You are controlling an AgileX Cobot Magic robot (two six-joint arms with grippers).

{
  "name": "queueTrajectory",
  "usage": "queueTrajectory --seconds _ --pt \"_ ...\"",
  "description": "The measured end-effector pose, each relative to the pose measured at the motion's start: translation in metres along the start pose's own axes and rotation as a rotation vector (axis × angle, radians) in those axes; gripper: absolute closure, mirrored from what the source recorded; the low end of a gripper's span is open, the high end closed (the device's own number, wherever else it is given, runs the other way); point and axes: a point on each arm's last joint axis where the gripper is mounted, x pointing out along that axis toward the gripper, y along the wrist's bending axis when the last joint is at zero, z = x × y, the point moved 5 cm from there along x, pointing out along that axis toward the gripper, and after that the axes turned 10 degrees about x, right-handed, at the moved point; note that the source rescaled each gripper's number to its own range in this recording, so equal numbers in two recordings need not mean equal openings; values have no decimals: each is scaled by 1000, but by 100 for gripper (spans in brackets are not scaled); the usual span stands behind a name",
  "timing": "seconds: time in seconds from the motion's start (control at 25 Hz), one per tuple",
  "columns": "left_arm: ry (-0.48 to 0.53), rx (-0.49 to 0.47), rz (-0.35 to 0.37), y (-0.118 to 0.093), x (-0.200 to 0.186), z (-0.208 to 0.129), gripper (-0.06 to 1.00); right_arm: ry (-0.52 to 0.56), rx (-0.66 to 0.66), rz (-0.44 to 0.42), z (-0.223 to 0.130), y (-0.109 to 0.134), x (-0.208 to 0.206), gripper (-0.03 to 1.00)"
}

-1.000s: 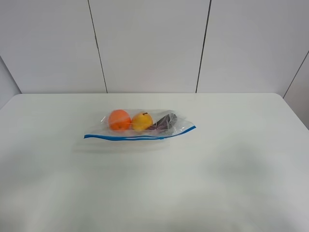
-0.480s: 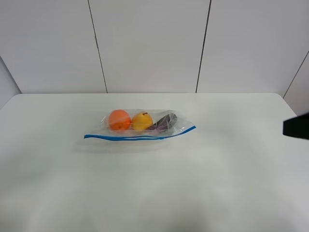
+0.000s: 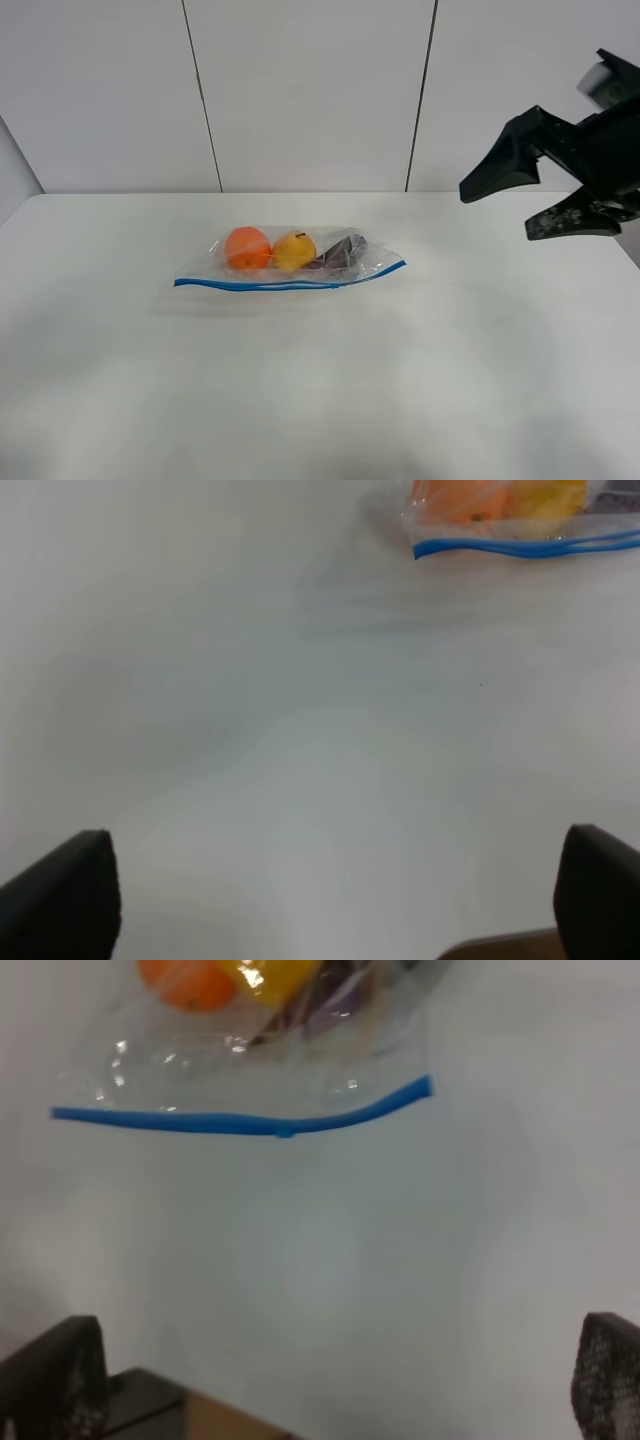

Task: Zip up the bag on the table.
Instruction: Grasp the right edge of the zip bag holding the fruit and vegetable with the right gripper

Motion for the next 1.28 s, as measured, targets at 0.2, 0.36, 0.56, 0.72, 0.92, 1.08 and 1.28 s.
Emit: queueTrajectory --seconds 0.2,0.36,0.56,0.72,0.92,1.08,1.28 --pt "0 0 0 0 0 0 -6 140 78 71 19 -7 38 -2" --pt "0 0 0 0 0 0 -6 265 123 77 18 -24 67 -2" --pt "0 0 0 0 0 0 -6 337 180 123 20 -38 100 -2" --pt "0 0 0 0 0 0 -6 378 222 158 20 -46 121 -1" --pt "0 0 0 0 0 0 -6 430 240 157 15 -61 142 6" --pt "0 0 0 0 0 0 -6 424 240 166 20 -61 144 20" --pt "0 0 0 0 0 0 -6 390 221 178 33 -55 142 41"
